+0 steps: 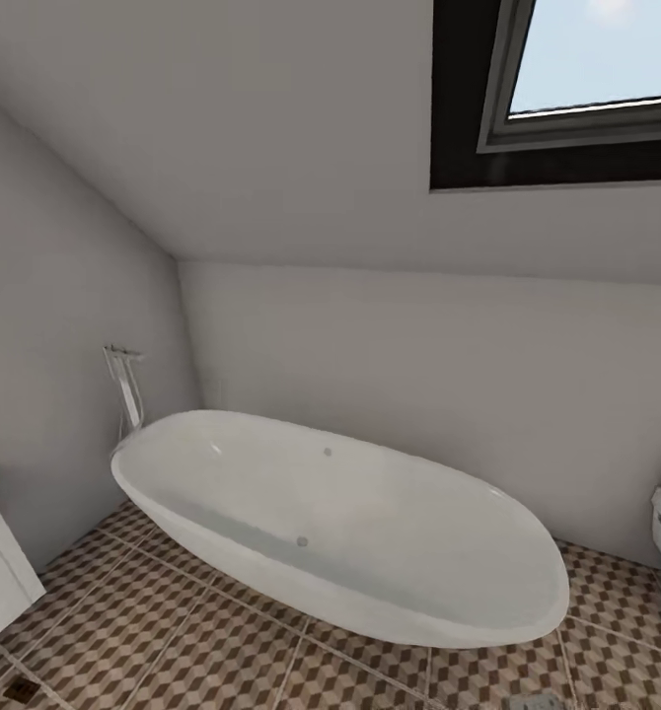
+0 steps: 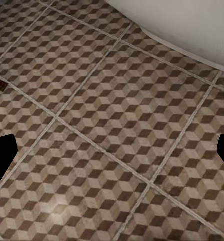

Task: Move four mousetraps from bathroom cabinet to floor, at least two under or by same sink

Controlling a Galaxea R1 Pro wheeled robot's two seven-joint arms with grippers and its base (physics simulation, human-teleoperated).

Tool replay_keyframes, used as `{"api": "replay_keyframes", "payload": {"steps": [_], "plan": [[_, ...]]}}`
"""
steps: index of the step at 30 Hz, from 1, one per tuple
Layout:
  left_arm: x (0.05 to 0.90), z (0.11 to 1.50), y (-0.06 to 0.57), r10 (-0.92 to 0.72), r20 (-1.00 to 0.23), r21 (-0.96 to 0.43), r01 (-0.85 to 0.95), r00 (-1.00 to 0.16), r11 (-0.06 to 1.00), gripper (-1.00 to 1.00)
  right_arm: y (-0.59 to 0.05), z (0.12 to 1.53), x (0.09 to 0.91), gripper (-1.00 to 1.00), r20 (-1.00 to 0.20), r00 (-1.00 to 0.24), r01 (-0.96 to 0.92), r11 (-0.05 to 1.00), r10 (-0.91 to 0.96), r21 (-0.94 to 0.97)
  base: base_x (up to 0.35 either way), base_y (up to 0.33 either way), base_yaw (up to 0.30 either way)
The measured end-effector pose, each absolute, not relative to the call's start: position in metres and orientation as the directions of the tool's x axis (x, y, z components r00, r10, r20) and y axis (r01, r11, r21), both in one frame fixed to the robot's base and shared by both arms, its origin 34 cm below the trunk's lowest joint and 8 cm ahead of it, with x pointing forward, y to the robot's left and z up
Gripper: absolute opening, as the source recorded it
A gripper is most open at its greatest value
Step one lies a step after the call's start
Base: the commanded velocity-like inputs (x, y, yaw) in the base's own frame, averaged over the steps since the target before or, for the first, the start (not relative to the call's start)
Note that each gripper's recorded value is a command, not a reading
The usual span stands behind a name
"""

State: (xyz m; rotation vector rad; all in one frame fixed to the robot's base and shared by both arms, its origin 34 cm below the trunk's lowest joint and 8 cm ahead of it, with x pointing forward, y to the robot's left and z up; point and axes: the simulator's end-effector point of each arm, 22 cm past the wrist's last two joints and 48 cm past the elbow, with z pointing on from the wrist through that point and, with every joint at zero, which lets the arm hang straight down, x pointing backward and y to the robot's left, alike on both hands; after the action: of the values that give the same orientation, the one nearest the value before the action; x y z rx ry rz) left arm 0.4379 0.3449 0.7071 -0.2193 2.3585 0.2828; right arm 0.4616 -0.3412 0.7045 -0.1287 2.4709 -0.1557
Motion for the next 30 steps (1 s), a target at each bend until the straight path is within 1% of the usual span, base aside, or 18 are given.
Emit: {"api": "replay_keyframes", "payload": {"steps": [30], "plan": [[0.4378,0.7070,0.3449,-0.076,-0.697,0.140,-0.238,-0.713,0.961,1.00,-0.3412,0.7043,0.4614,1.00,-0.607,-0.784,-0.054,0.988,-0.131,-0.144,0.000,0.000,-0.264]]}}
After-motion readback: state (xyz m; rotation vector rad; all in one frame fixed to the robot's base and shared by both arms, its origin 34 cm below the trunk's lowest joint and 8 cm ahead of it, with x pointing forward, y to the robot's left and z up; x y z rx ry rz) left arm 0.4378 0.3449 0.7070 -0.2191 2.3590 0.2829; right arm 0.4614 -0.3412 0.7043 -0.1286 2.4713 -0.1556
